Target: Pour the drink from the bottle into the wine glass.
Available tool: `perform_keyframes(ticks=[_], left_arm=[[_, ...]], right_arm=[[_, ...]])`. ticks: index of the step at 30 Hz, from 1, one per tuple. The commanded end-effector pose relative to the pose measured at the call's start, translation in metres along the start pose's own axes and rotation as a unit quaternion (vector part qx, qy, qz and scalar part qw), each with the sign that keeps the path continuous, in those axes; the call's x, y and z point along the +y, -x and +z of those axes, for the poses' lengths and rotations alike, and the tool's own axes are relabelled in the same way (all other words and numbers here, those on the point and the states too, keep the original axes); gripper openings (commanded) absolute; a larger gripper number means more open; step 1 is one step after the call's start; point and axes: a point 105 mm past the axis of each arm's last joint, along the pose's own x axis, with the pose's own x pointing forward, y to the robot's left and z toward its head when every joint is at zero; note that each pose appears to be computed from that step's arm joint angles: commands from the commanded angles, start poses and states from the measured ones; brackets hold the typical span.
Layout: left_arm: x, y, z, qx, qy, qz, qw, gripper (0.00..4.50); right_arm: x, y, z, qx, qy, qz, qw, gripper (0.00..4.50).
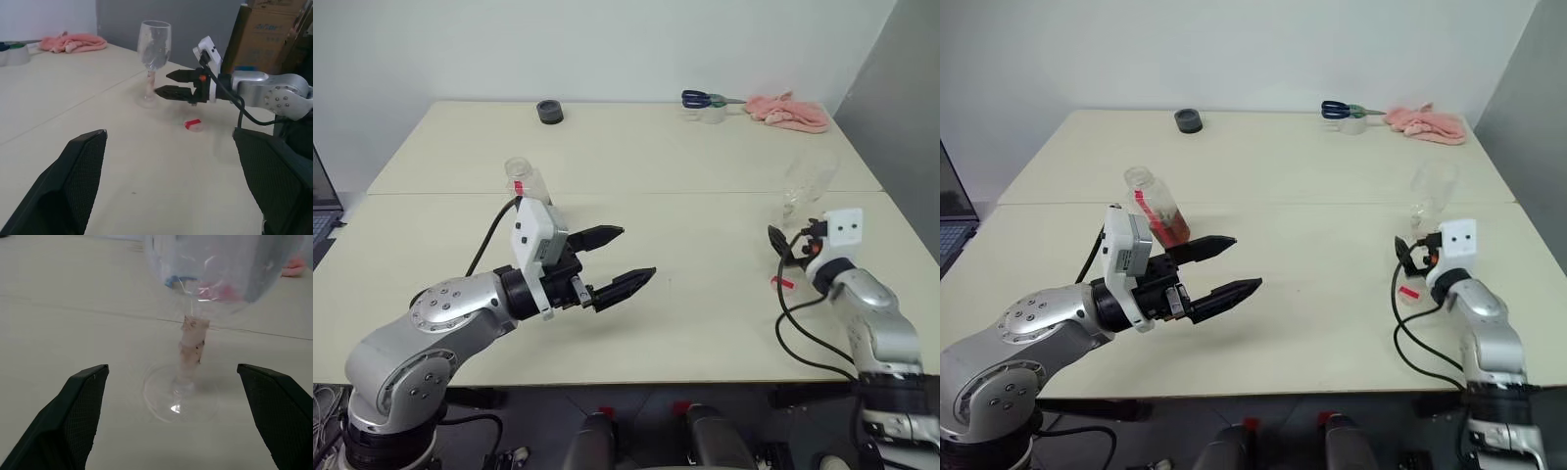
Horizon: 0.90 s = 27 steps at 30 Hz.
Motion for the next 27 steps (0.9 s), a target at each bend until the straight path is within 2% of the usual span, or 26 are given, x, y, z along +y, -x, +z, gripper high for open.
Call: perform_keyframes(ticks=[1, 7, 14, 17, 27], left_arm=[[0.002, -0.002, -0.001, -0.011, -0.007, 0.013, 1.0, 4.44], [0.0, -0.01, 0.002, -0.032, -0.004, 0.022, 0.999, 4.44], [-0.005, -0.013, 0.001, -0.036, 0.001, 0.016, 0.999, 4.44], [-0.006, -0.013, 0.0, -0.037, 0.003, 0.016, 0.999, 4.5], [-0.019, -0.013, -0.005, -0.039, 0.021, 0.014, 0.999, 4.5]], right_arm=[[-0.008, -0.01, 0.0, -0.014, 0.005, -0.018, 1.0, 4.5], [-0.017, -0.023, -0.005, -0.025, -0.006, -0.039, 0.999, 4.5], [-0.013, -0.036, -0.003, -0.055, -0.036, -0.043, 0.997, 4.5], [-0.012, -0.038, -0.002, -0.066, -0.059, -0.035, 0.995, 3.9], [-0.012, -0.039, 0.005, -0.094, -0.047, -0.026, 0.994, 0.29]])
